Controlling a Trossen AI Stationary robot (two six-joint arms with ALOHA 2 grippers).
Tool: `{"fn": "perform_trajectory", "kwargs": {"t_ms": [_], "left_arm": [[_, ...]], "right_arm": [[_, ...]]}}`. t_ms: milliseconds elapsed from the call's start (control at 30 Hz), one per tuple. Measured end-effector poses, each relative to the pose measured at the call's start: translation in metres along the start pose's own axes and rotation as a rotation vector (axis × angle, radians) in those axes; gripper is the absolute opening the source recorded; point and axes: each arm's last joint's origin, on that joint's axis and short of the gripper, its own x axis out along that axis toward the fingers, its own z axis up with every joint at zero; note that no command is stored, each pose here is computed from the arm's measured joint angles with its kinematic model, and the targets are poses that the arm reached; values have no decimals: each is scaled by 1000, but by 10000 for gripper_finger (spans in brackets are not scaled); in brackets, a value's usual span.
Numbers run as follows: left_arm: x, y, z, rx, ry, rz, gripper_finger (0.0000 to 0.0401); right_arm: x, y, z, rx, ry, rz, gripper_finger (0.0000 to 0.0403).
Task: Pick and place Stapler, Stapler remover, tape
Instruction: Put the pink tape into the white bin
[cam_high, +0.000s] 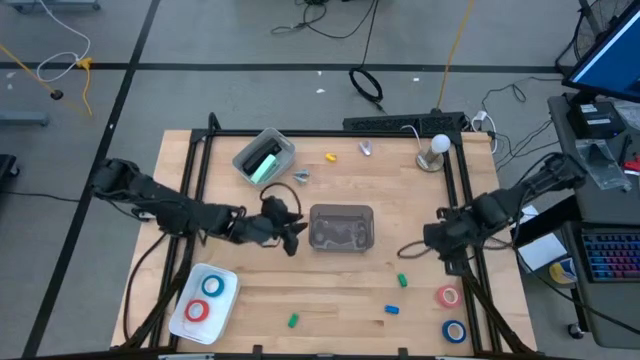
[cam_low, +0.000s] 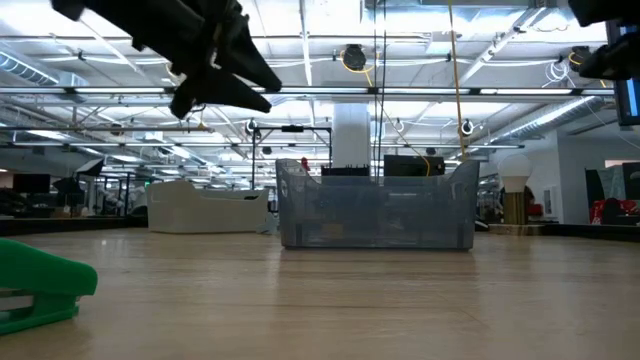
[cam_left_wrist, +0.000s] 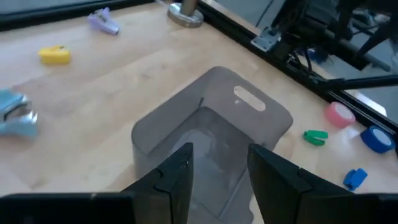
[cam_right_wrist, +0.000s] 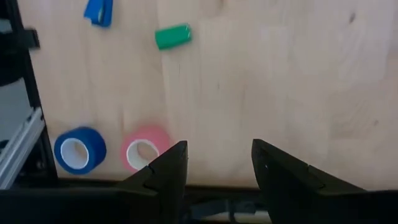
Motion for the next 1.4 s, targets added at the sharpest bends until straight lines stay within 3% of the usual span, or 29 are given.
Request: {"fn": "perform_trajectory", "kwargs": {"t_ms": [367, 767, 1100, 1400], "left_arm": [[6, 9, 4, 87, 13, -6, 150], [5, 7, 2, 71, 50, -50, 150], [5, 7, 2, 58, 50, -49, 150], [5, 7, 2, 48, 50, -49, 150]], "right_arm": [[49, 21, -25, 159, 67, 11, 171], [87, 42, -48, 156, 141, 177, 171], [115, 53, -51, 158, 205, 57, 171], [133, 55, -47, 202, 172, -44, 171]]}}
